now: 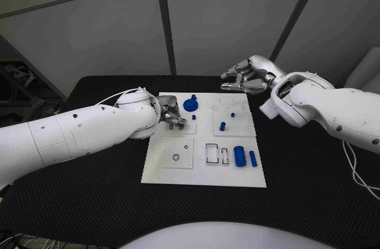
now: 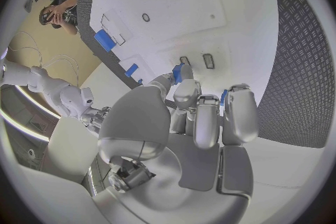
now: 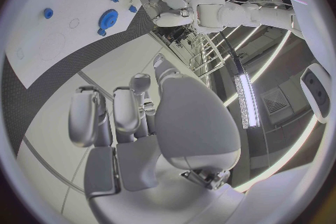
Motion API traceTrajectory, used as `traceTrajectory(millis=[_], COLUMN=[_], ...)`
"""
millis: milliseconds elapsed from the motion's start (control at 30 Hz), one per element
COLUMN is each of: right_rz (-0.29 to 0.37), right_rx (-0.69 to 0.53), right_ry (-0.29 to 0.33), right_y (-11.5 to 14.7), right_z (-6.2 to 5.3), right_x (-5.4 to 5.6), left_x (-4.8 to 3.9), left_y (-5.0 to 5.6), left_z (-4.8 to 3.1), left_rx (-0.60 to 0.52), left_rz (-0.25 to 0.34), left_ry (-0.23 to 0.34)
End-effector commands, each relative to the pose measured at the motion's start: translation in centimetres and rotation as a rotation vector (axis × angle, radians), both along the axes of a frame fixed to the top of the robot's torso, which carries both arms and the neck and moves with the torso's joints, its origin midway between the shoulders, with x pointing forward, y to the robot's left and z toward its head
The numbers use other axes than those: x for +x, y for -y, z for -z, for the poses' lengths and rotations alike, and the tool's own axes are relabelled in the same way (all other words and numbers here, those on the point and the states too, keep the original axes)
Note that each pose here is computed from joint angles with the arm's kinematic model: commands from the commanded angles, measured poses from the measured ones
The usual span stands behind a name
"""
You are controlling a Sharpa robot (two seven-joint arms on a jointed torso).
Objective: Assemble the parts on the task board
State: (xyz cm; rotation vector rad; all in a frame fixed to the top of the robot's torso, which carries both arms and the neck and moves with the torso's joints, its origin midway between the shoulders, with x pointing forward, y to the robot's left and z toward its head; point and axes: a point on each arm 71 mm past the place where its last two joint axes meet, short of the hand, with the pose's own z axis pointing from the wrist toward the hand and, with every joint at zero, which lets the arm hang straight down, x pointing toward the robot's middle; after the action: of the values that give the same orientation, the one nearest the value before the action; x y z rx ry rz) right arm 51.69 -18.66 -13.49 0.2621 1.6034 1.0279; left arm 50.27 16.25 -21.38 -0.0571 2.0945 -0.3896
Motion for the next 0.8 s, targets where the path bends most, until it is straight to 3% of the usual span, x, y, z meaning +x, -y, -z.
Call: traceTrajectory(millis=[33, 800], right_rz=[-0.013, -0.013], right_rx=[0.001, 0.0], right_ry=[0.005, 0.004], right_y=[-0.14, -0.15], right_z=[-0.13, -0.12], right_x=[-0.03, -0.01], left_x=[-0.07, -0.09], left_y=[0.21, -0.14], left_z=[0.07, 0.32], left_rx=[0.02, 0.047], left_rz=[0.035, 0.037], left_ry=[-0.012, -0.039])
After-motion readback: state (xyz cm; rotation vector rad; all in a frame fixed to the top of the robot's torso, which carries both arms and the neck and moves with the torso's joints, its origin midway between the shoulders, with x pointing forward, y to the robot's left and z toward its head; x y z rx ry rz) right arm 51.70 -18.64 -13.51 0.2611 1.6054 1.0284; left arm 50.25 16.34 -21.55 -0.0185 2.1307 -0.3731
